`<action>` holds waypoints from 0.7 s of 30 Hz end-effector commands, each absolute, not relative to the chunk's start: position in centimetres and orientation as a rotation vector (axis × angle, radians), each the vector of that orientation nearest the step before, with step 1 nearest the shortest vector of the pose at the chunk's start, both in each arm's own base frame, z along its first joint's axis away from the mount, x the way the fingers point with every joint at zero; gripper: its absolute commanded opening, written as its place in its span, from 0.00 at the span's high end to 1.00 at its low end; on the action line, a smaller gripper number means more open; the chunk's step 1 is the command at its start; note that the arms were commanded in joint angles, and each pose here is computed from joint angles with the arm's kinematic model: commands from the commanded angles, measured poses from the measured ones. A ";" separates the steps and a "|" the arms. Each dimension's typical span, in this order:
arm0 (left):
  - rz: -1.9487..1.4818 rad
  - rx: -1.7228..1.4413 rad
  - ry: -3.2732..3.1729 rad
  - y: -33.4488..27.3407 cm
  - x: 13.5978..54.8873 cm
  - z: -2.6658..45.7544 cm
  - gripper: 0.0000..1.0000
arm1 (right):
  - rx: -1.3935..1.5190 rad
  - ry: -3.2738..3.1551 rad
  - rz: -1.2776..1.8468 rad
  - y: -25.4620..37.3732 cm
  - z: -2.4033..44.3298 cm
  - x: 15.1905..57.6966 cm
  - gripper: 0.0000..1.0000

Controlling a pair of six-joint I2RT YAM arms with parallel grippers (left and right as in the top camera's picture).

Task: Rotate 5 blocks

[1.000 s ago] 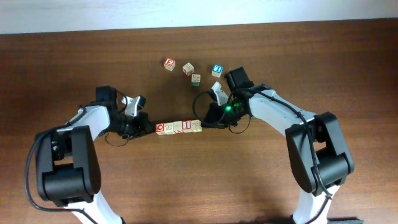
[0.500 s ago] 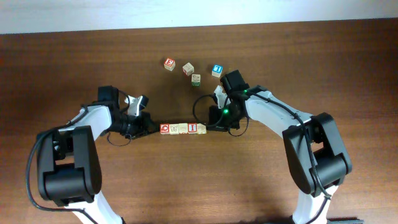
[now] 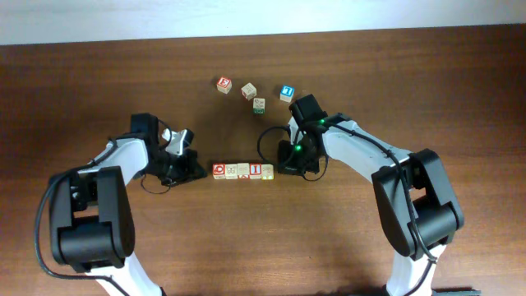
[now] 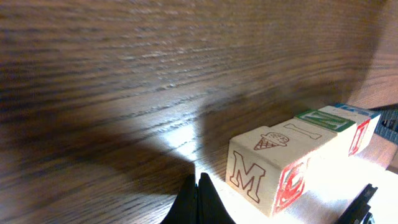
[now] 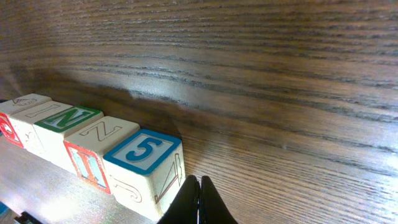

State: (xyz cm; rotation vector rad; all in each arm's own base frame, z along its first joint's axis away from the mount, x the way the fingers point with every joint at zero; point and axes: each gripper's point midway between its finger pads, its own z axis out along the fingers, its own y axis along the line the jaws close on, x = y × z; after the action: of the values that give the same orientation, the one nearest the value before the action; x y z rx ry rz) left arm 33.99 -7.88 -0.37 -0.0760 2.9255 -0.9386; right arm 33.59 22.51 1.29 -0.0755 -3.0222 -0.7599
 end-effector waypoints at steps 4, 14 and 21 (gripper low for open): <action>-1.183 -0.012 2.769 -7.9 34.8 1.9 1.00 | 0.042 -2.995 -0.858 23.4 2.0 33.6 0.96; -1.213 0.091 2.727 -8.6 34.8 2.2 1.00 | 0.049 -2.994 -0.862 23.4 2.0 33.6 0.96; -1.228 0.138 2.744 -9.8 34.5 1.3 1.00 | 0.049 -2.994 -0.862 23.4 2.0 33.6 0.96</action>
State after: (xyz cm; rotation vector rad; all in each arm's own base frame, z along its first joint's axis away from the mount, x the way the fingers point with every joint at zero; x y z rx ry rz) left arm 34.00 -9.59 1.04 0.1036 2.7765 -1.2037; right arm 33.19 23.26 1.78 0.0291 -2.9917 -0.8425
